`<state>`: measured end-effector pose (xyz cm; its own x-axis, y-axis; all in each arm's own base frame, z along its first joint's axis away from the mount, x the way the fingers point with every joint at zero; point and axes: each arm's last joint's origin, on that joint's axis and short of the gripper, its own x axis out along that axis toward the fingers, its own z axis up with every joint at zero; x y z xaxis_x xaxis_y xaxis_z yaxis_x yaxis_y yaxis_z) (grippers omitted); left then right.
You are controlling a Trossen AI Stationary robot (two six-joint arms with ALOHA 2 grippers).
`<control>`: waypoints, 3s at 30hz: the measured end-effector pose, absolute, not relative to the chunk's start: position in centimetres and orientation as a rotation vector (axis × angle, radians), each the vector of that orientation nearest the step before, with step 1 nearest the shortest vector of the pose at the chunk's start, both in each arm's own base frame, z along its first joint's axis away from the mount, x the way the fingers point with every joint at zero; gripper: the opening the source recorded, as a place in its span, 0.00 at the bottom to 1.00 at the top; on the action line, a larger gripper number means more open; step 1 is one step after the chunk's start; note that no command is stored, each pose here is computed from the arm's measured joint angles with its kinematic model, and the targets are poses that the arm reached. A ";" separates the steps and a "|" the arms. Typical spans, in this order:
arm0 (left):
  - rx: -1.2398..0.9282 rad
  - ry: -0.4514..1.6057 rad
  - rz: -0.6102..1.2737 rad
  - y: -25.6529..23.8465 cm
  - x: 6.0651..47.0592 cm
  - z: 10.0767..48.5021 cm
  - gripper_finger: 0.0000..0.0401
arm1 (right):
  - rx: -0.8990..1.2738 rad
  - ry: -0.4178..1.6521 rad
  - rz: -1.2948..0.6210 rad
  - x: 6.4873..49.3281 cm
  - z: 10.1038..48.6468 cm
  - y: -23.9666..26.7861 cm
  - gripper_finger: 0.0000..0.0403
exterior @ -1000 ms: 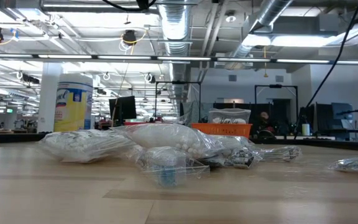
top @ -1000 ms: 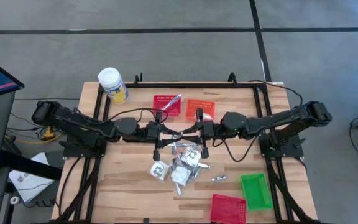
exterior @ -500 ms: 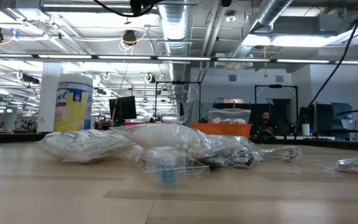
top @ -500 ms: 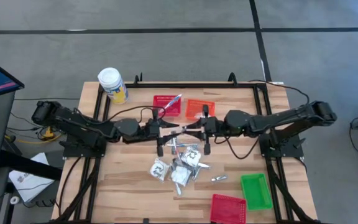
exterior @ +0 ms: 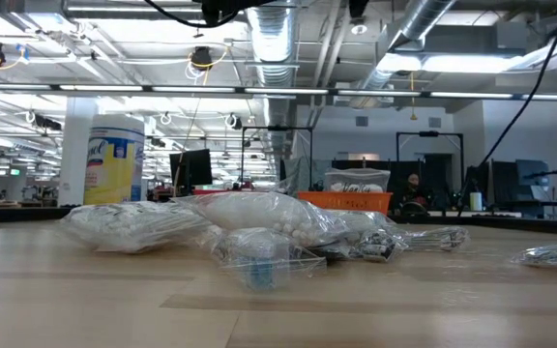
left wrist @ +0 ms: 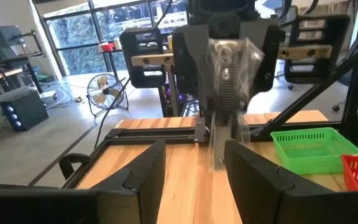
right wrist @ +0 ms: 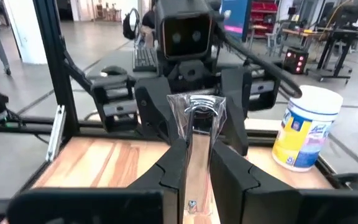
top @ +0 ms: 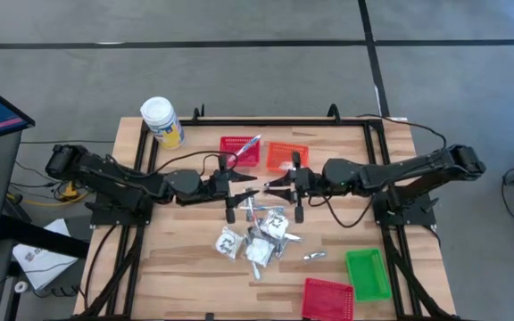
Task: Pick & Place Travel size toiletries
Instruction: Put the silver nail cutter into the green bin
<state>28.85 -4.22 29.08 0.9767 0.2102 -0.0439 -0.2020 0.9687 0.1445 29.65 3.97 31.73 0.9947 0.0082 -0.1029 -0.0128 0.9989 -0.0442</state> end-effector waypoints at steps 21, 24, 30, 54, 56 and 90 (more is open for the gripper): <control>0.141 0.064 0.206 -4.2 28.8 29.0 0.40 | 0.050 0.273 -0.098 27.9 31.5 2.3 0.12; 0.141 0.064 0.206 -4.2 28.8 29.0 0.40 | 0.057 0.287 -0.109 27.9 31.4 2.1 0.12; 0.138 0.064 0.200 -4.2 28.8 29.0 0.40 | 0.080 0.306 -0.127 27.9 31.2 1.7 0.12; 0.201 -0.040 -0.102 -5.6 32.6 25.5 0.31 | 0.091 0.361 -0.132 27.7 30.6 1.7 0.12; 0.201 -0.043 -0.101 -5.6 32.6 25.6 0.30 | 0.091 0.363 -0.133 27.7 30.6 1.7 0.12; 0.180 0.002 -0.066 -4.8 28.5 28.6 0.29 | 0.401 0.976 -0.349 23.2 27.0 4.3 0.12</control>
<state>28.55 -4.80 28.59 0.9978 -0.0652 -0.0081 0.0656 0.9817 0.1787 23.19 4.29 26.97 0.5156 -0.1046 -0.8504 0.4575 0.8728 0.1700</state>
